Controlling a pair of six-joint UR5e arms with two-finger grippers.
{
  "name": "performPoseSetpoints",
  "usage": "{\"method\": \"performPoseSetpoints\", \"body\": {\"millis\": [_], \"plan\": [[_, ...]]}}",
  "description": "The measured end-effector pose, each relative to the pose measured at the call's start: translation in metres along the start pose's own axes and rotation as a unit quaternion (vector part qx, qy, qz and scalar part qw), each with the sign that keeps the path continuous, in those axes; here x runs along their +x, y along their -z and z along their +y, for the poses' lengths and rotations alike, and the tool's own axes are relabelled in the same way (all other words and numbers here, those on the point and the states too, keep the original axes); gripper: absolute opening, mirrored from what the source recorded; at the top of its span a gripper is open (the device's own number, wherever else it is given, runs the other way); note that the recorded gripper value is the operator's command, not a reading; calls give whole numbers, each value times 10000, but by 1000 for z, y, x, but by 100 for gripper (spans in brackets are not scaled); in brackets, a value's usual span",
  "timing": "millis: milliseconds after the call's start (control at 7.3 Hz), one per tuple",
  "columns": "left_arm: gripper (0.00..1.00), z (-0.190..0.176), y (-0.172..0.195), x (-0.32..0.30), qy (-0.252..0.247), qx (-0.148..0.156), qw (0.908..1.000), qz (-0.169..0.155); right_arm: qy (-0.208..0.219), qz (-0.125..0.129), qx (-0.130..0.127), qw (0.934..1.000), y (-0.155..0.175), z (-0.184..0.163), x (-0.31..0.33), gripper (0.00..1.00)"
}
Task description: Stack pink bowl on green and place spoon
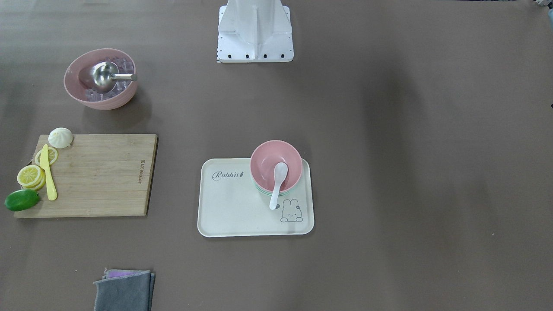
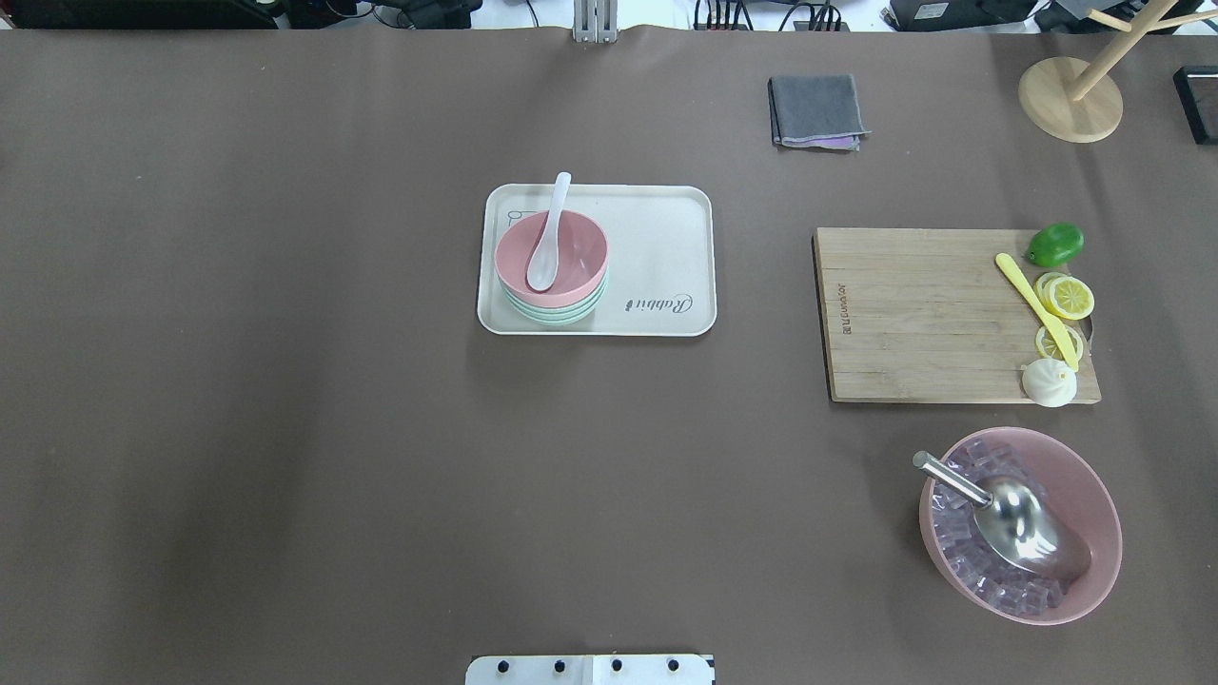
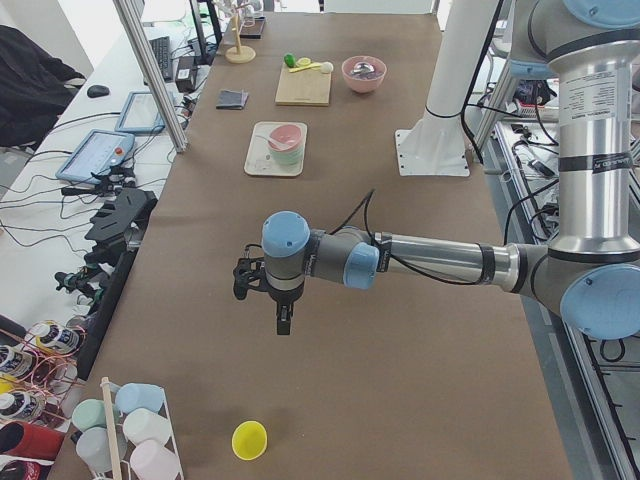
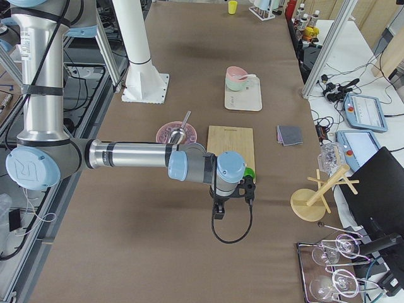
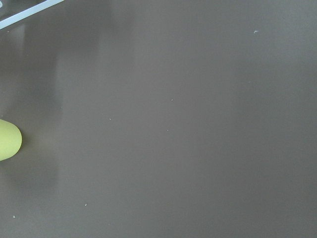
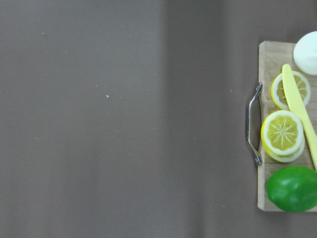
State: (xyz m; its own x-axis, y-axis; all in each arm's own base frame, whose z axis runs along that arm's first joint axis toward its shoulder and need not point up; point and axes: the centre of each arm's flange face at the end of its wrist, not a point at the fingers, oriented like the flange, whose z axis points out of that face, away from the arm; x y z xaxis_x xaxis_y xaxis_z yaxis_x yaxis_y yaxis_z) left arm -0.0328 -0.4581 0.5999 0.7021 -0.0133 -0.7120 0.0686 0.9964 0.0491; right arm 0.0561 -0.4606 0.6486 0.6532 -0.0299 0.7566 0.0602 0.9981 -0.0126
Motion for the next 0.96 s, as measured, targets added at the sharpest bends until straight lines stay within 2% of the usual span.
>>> {"method": "performPoseSetpoints", "body": {"millis": [548, 958], "plan": [[98, 14, 3, -21, 149, -283, 9995, -13, -40, -91, 85, 9999, 7, -3, -7, 100], [98, 20, 1, -28, 209, -302, 9993, -4, -89, -93, 131, 9998, 12, -3, -12, 100]]}}
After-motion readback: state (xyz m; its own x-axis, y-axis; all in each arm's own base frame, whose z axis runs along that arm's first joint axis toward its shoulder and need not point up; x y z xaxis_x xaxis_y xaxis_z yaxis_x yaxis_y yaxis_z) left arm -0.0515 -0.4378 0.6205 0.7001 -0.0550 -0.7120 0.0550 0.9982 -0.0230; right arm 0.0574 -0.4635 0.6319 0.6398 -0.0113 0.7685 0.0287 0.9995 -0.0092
